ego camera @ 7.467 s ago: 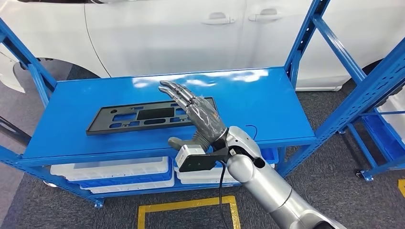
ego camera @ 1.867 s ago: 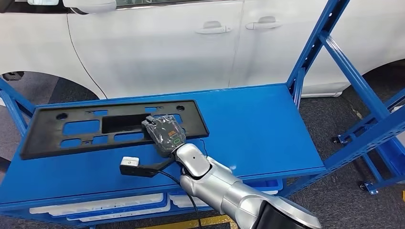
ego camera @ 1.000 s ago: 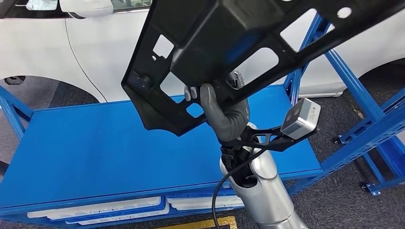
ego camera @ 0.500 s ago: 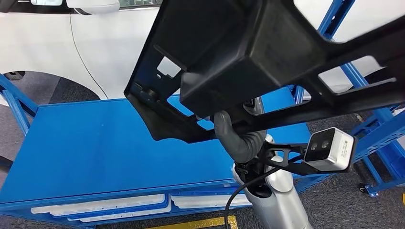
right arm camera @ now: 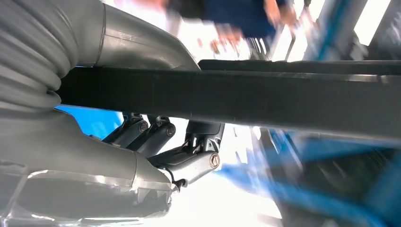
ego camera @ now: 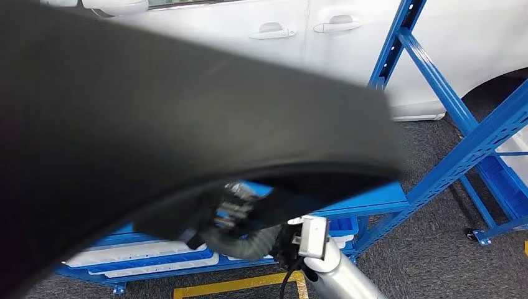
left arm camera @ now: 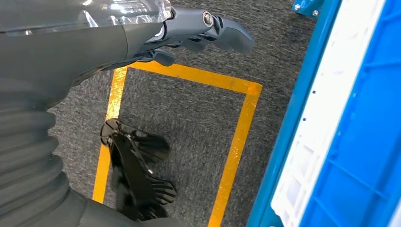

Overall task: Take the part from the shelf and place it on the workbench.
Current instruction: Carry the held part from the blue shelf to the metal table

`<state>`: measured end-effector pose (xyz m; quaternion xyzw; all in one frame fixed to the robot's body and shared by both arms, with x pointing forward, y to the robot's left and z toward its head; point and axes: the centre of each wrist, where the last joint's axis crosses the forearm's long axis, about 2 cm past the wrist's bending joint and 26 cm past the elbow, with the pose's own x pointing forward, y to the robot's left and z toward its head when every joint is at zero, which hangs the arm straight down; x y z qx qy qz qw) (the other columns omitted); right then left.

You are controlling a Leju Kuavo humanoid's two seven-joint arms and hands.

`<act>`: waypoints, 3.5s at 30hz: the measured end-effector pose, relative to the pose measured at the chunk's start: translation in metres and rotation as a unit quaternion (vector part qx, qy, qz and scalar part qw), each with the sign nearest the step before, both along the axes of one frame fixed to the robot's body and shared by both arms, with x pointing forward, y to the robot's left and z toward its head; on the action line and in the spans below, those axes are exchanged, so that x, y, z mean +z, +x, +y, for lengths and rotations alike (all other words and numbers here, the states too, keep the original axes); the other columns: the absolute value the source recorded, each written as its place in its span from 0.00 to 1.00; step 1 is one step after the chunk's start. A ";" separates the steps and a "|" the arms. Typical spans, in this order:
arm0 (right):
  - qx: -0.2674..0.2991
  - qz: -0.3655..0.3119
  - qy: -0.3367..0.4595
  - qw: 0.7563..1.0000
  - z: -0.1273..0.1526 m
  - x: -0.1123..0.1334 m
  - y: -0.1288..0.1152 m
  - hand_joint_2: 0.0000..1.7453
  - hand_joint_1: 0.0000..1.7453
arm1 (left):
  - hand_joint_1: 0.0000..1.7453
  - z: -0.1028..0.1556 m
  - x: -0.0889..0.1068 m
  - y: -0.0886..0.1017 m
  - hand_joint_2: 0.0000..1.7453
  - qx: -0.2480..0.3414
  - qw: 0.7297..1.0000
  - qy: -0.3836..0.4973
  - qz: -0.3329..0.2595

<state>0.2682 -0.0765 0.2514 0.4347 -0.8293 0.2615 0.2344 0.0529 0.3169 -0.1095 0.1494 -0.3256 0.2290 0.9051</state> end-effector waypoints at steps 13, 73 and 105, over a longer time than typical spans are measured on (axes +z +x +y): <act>0.039 0.051 -0.167 0.984 0.030 -0.064 0.002 1.00 1.00 | 0.00 0.003 0.001 0.004 1.00 -0.010 1.000 0.004 -0.005; 0.006 0.046 0.024 0.999 -0.017 -0.020 0.010 1.00 1.00 | 0.00 -0.001 0.000 0.002 1.00 -0.045 0.999 0.004 0.001; 0.020 0.052 0.020 0.998 -0.030 -0.034 0.007 1.00 1.00 | 0.00 0.002 0.000 -0.003 1.00 -0.034 0.999 -0.003 0.021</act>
